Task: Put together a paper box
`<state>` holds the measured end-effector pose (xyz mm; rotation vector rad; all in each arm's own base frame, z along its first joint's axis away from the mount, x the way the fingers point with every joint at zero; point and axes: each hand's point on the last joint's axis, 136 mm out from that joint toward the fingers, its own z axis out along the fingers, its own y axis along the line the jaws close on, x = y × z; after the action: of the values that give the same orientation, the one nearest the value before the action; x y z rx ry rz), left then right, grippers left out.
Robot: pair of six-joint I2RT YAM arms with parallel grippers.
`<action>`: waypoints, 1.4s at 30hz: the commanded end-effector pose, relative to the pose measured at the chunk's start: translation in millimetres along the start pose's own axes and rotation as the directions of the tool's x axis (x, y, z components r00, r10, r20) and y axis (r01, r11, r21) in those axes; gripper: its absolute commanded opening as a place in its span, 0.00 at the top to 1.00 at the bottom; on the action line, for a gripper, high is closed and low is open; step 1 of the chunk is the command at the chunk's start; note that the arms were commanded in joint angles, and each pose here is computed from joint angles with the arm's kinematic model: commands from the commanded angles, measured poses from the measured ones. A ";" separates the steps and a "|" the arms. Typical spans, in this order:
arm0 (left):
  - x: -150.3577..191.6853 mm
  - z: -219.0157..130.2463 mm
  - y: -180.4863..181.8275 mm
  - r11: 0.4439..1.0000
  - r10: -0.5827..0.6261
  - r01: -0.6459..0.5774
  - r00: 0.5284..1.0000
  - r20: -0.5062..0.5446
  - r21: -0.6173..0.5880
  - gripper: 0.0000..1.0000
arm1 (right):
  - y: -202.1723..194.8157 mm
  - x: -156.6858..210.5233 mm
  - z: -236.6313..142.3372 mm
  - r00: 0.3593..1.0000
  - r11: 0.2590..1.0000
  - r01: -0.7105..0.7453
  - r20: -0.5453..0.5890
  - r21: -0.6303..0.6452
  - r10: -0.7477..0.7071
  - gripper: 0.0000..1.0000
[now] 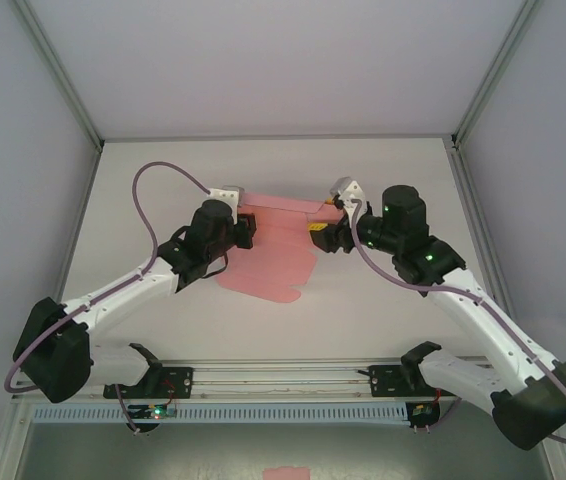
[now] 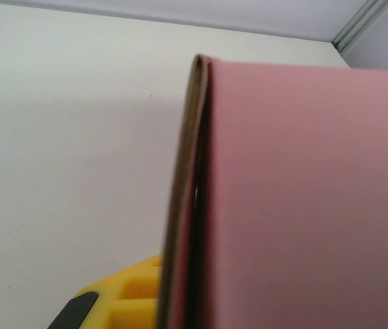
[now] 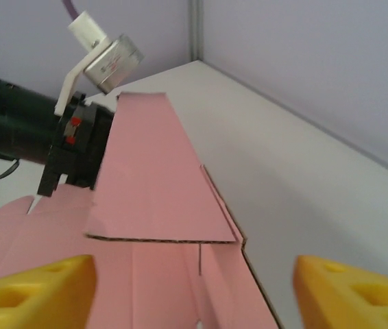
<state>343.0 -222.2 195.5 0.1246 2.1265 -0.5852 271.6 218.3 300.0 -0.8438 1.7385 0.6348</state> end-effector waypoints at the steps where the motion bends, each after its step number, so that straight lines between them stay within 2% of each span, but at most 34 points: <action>1: 6.9 3.4 16.1 0.998 0.024 -0.024 1.000 -0.012 -0.062 1.00 | -14.8 -26.6 -30.0 0.994 0.988 0.046 0.087 0.146 -0.060 0.18; 3: 12.3 4.8 18.5 0.997 0.035 -0.037 0.999 -0.030 -0.068 1.00 | -19.3 -36.5 -44.6 0.989 0.977 0.054 0.123 0.206 -0.081 0.12; 6: 17.3 5.5 14.6 0.998 0.047 -0.049 0.998 -0.039 -0.037 1.00 | -36.7 -51.4 -64.6 0.983 0.942 0.043 0.154 0.332 -0.100 0.11; 8: 16.9 4.4 12.5 0.999 0.045 -0.045 0.998 -0.033 -0.023 1.00 | -43.8 -53.3 -65.5 0.987 0.932 0.052 0.124 0.360 -0.103 0.11; 11: 14.0 1.1 10.0 0.999 0.044 -0.044 0.999 -0.020 -0.009 1.00 | -42.8 -45.4 -48.5 0.995 0.950 0.070 0.041 0.305 -0.086 0.09; 15: 11.8 -2.0 7.4 0.999 0.037 -0.037 0.999 -0.012 0.003 1.00 | -28.3 -27.5 -18.6 0.997 0.982 0.081 -0.034 0.171 -0.076 0.09; 19: 8.9 -5.7 2.4 0.999 0.027 -0.027 1.000 -0.004 0.027 1.00 | -24.4 -9.2 3.7 0.989 0.985 0.099 -0.119 0.138 -0.083 0.09; 23: 2.7 -8.3 2.8 1.000 -0.010 0.010 1.000 0.006 0.015 1.00 | -7.6 4.6 23.7 0.982 0.993 0.113 -0.157 0.042 -0.105 0.09; 25: 1.8 -7.7 -4.4 0.999 -0.006 0.006 1.000 0.003 0.052 1.00 | -1.5 7.9 33.9 0.980 0.992 0.126 -0.158 0.014 -0.122 0.09; 28: 2.6 -6.6 -18.0 0.992 0.016 -0.015 1.000 -0.003 0.129 1.00 | -2.0 4.6 49.2 0.982 0.990 0.138 -0.136 0.022 -0.134 0.09; 30: 4.9 -5.9 -24.7 0.986 0.038 -0.035 0.999 -0.012 0.162 1.00 | -10.7 -4.9 59.0 0.989 0.989 0.125 -0.089 0.083 -0.117 0.08; 34: 13.2 -1.1 -33.7 0.980 0.059 -0.051 0.998 -0.036 0.193 1.00 | -36.2 -26.6 74.4 0.993 0.963 0.015 0.112 0.269 -0.047 0.02; 37: 15.1 5.4 -32.1 0.986 0.013 -0.006 0.999 -0.040 0.167 1.00 | -48.9 -28.3 81.6 0.970 0.931 -0.100 0.241 0.351 0.013 0.02; 39: 16.4 9.4 -31.1 0.987 -0.005 0.013 0.999 -0.049 0.157 1.00 | -55.4 -24.9 84.3 0.963 0.905 -0.142 0.267 0.400 0.033 0.02; 42: 14.3 11.7 -20.2 0.995 -0.035 0.039 0.998 -0.045 0.088 1.00 | -70.8 -18.3 75.6 0.971 0.842 -0.137 0.237 0.521 0.011 0.02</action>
<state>344.1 -205.1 147.7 0.0327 2.2493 -0.5157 364.1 244.9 247.4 -0.5262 1.7669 0.2604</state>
